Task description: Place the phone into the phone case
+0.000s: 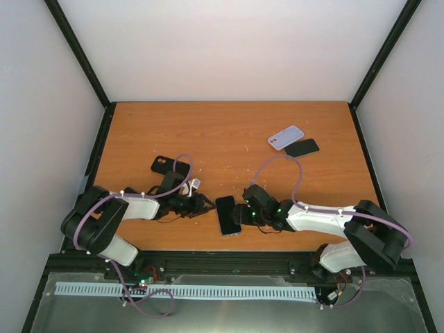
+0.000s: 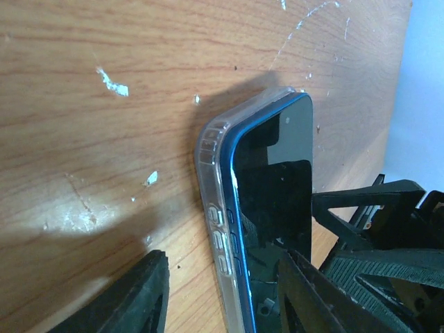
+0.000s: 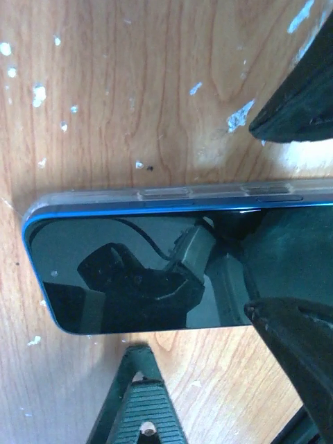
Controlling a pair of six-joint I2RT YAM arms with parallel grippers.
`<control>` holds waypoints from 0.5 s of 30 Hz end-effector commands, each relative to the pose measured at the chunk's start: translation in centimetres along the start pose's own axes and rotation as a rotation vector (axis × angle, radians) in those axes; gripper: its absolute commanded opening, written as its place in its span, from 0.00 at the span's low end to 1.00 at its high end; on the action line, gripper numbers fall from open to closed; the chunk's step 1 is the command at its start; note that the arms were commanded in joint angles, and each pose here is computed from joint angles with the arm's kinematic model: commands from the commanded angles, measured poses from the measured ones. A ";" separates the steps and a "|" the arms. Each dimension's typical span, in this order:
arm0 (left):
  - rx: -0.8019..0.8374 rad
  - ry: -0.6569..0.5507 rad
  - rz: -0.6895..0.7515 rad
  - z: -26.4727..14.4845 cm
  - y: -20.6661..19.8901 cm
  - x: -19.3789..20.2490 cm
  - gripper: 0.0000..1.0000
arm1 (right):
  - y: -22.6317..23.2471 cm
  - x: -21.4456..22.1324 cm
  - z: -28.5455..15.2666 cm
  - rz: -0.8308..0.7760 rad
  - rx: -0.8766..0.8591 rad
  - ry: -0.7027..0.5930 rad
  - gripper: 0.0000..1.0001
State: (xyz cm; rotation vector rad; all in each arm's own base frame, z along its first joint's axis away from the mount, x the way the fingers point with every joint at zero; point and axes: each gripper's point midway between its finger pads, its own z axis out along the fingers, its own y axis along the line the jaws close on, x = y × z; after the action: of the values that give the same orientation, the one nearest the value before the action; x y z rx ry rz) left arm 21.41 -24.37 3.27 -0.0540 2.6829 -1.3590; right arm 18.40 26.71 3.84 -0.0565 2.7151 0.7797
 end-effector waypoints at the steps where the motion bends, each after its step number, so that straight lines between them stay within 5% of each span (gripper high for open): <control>1: 0.042 -0.011 0.035 0.6 -1.5 -1.0 0.43 | 0.1 0.2 1.2 -0.015 -0.040 0.002 0.64; 15: 0.030 0.024 0.012 1.6 -0.3 -0.1 0.24 | 4.8 -1.5 0.9 0.023 -0.303 -0.006 0.70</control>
State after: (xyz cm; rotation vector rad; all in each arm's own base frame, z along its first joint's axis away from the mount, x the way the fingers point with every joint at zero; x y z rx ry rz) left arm 21.56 -25.22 2.16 -0.0556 2.7029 -1.3807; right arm 18.91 29.78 3.76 -0.0942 2.6584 1.0231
